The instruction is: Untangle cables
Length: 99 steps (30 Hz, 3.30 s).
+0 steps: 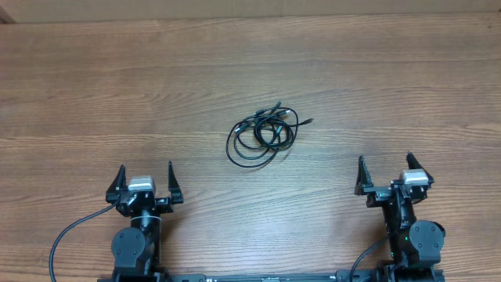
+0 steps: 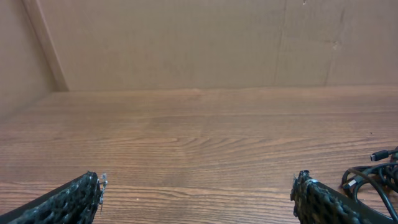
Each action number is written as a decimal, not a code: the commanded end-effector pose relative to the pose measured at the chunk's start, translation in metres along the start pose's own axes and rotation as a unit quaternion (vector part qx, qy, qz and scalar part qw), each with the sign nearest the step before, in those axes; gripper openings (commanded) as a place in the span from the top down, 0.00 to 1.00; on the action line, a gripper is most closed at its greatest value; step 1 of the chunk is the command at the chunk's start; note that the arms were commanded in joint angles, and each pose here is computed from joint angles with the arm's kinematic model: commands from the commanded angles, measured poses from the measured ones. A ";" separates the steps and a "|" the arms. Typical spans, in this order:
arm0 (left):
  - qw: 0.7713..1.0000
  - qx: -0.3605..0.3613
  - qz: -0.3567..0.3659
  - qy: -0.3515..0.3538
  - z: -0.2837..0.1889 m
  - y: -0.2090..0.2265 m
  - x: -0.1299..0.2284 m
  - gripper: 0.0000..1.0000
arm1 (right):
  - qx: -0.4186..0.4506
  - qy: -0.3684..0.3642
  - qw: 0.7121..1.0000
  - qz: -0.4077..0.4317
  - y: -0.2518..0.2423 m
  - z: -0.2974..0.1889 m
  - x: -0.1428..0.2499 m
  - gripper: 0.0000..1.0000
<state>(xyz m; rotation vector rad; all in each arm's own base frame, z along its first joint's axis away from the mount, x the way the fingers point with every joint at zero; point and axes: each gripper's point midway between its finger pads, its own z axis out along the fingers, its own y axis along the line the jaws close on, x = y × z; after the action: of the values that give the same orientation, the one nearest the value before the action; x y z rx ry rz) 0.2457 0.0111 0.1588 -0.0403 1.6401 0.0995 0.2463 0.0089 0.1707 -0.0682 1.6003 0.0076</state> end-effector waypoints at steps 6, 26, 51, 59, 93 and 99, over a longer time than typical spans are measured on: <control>1.000 0.001 0.009 -0.001 0.000 0.000 0.000 0.00 | 0.001 -0.003 1.000 -0.003 0.001 0.000 0.001 0.00; 1.000 0.001 0.009 -0.001 0.000 0.000 0.000 0.00 | 0.001 -0.003 1.000 -0.003 0.001 0.000 0.001 0.00; 0.952 0.280 -0.122 -0.003 -0.027 -0.091 -0.016 0.00 | 0.001 -0.003 1.000 -0.003 0.001 0.000 0.001 0.00; 0.920 0.370 -0.098 -0.080 -0.055 -0.112 -0.064 0.00 | 0.001 -0.003 1.000 -0.003 0.001 0.000 0.001 0.00; 0.857 0.510 -0.077 -0.019 -0.116 -0.139 -0.229 0.00 | 0.001 -0.003 1.000 -0.003 0.001 0.000 0.001 0.00; 0.825 0.558 -0.082 -0.036 -0.135 -0.146 -0.244 0.00 | 0.001 -0.003 1.000 -0.003 0.001 0.000 0.001 0.00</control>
<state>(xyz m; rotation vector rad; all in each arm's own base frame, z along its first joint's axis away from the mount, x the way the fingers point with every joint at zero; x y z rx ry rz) 0.1607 -0.1468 0.3947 0.6543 1.4153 -0.8871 0.2463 0.0089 0.1708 -0.0682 1.6000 0.0076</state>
